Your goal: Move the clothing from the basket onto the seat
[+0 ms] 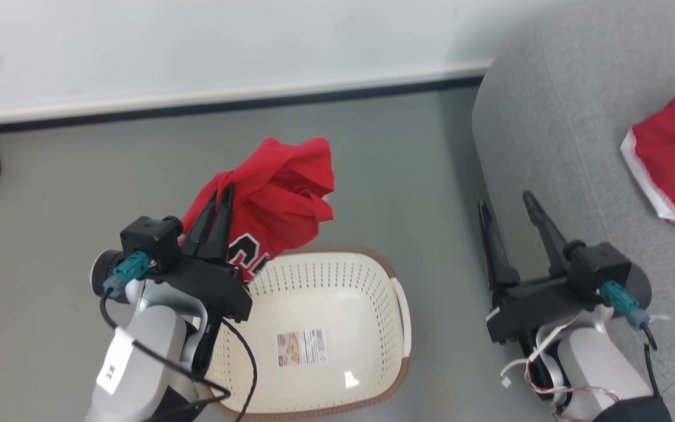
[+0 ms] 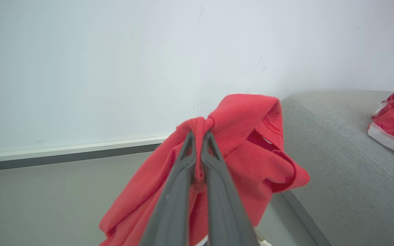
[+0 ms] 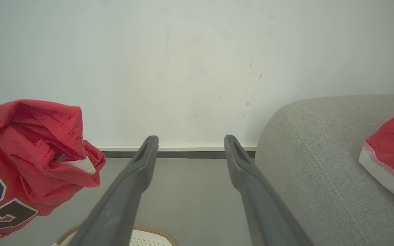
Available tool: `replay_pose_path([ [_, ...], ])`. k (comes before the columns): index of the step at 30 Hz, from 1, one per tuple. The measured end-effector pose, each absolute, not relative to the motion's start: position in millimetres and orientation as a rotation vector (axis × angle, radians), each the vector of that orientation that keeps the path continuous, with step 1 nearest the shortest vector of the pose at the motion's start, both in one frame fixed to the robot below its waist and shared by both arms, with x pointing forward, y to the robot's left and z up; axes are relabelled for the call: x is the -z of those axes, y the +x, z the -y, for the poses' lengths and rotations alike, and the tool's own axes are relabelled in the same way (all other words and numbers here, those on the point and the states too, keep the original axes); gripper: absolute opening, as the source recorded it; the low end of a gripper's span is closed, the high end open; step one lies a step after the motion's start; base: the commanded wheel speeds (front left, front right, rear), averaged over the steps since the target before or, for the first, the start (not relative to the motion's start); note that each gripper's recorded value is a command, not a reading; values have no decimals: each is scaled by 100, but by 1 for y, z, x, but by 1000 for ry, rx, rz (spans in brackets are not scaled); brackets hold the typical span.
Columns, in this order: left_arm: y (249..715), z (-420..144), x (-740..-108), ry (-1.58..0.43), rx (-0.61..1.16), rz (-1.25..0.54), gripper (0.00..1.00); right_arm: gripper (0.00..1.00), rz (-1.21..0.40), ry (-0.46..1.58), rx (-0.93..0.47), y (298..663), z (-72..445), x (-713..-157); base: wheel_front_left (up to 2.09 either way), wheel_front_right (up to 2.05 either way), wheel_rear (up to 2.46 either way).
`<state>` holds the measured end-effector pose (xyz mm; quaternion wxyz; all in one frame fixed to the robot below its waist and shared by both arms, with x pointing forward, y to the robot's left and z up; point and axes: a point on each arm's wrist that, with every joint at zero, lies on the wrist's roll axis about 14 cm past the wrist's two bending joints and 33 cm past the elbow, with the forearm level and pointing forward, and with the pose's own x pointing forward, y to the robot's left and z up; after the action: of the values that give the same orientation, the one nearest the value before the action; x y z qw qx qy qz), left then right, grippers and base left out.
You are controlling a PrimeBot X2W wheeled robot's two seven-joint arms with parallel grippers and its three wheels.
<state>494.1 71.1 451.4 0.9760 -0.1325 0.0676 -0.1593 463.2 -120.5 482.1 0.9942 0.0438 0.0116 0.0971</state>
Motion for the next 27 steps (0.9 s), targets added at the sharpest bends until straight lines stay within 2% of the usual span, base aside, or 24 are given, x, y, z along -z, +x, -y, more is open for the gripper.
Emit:
replay_pose_path([
  [11,464,-72,-512,-275,332,31,0,100,-20,108,-197,432,118,-492,0,0,0],
  [27,409,-69,-554,-265,344,156,0,100,-5,129,-204,387,116,-503,0,0,0],
])
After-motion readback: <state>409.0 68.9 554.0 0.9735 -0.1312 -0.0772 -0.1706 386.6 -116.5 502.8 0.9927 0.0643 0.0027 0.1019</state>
